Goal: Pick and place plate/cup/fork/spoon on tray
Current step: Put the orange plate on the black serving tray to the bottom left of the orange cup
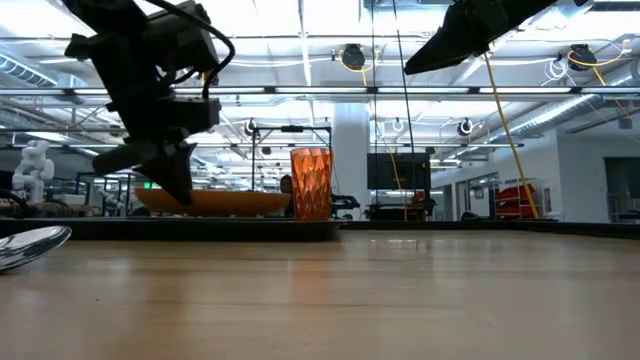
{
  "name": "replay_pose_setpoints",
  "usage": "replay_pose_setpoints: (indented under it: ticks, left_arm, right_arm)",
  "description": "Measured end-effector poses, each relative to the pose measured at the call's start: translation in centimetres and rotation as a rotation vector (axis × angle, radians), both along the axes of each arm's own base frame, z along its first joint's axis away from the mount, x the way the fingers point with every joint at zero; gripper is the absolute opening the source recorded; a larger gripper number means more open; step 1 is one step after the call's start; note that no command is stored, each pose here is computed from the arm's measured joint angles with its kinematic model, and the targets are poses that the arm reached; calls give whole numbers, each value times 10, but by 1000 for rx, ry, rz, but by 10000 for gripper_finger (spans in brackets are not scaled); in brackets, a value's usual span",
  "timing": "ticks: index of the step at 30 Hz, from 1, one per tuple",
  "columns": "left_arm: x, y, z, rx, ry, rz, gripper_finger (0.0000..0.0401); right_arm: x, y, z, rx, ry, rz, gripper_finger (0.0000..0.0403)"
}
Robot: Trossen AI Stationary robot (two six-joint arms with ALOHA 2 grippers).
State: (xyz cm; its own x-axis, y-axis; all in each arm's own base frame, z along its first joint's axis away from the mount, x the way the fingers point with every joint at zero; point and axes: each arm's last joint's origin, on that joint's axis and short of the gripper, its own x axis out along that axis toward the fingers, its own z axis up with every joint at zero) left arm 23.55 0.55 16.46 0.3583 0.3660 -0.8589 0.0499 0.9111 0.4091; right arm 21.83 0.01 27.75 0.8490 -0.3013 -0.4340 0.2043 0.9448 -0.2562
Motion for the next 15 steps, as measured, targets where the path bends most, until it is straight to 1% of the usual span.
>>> replay_pose_setpoints:
  ticks: [6,12,15]
  left_arm:
    - [-1,3,-7,-6,-26,-18,21]
    - [-3,6,-12,-25,-41,-30,7]
    - [-3,6,-13,-26,-37,-26,13]
  right_arm:
    - [0,0,0,0,0,0,203]
    - [0,0,0,0,0,0,203]
    - [0,0,0,0,0,0,203]
